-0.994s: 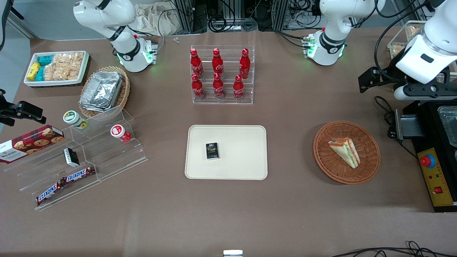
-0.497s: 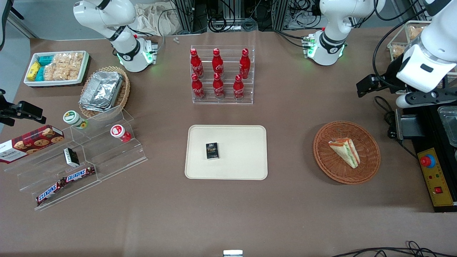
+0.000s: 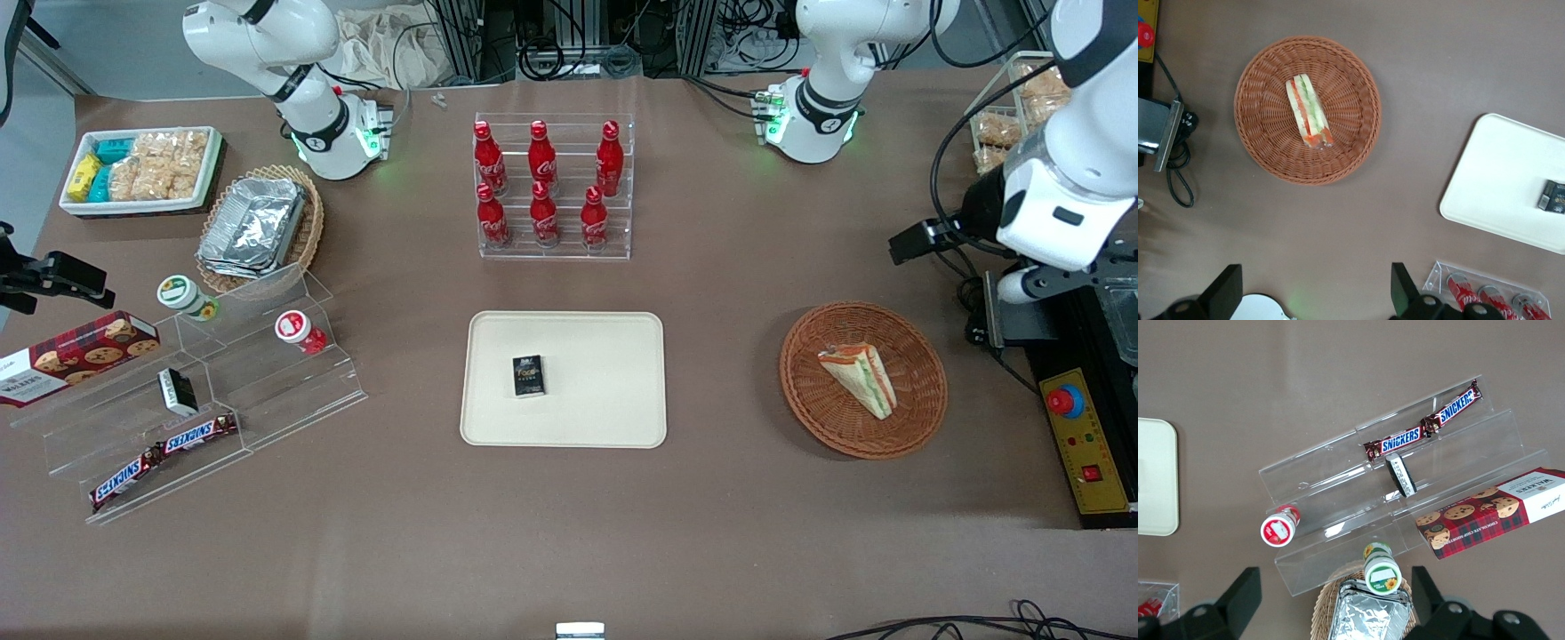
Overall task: Place sandwich from basket to tray
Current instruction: 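Move the left gripper over the wicker basket above the sandwich, then lower the left gripper and close it on the wrapped sandwich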
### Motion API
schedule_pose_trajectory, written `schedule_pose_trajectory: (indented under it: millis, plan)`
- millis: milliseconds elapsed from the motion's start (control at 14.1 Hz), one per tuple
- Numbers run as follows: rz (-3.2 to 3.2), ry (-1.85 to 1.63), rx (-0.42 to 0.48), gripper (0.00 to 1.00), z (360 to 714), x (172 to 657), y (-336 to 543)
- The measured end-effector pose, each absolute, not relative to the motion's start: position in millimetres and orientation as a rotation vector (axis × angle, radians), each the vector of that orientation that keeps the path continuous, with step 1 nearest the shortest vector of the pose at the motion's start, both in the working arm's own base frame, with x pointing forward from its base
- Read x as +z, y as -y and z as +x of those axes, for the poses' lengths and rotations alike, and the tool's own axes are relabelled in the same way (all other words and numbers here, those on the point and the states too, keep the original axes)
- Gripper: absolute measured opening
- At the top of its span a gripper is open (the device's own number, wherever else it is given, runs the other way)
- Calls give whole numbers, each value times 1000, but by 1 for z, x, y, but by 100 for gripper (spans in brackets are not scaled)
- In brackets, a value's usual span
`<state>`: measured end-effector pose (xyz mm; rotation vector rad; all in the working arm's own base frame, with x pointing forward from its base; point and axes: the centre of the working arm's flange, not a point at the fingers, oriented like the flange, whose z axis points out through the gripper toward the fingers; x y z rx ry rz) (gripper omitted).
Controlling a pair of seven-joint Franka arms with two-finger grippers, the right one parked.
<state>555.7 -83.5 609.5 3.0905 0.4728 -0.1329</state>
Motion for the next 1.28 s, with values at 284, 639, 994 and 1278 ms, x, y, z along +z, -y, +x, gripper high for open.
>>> schedule_pose_trajectory:
  millis: [284, 639, 994, 1278]
  plan:
    - [3078, -555, -150, 100, 565, 583, 62]
    - [3056, -669, -136, 100, 571, 541, 57]
    - [3043, -758, -93, 100, 574, 493, 55]
    - [3045, -853, -60, 100, 575, 445, 52]
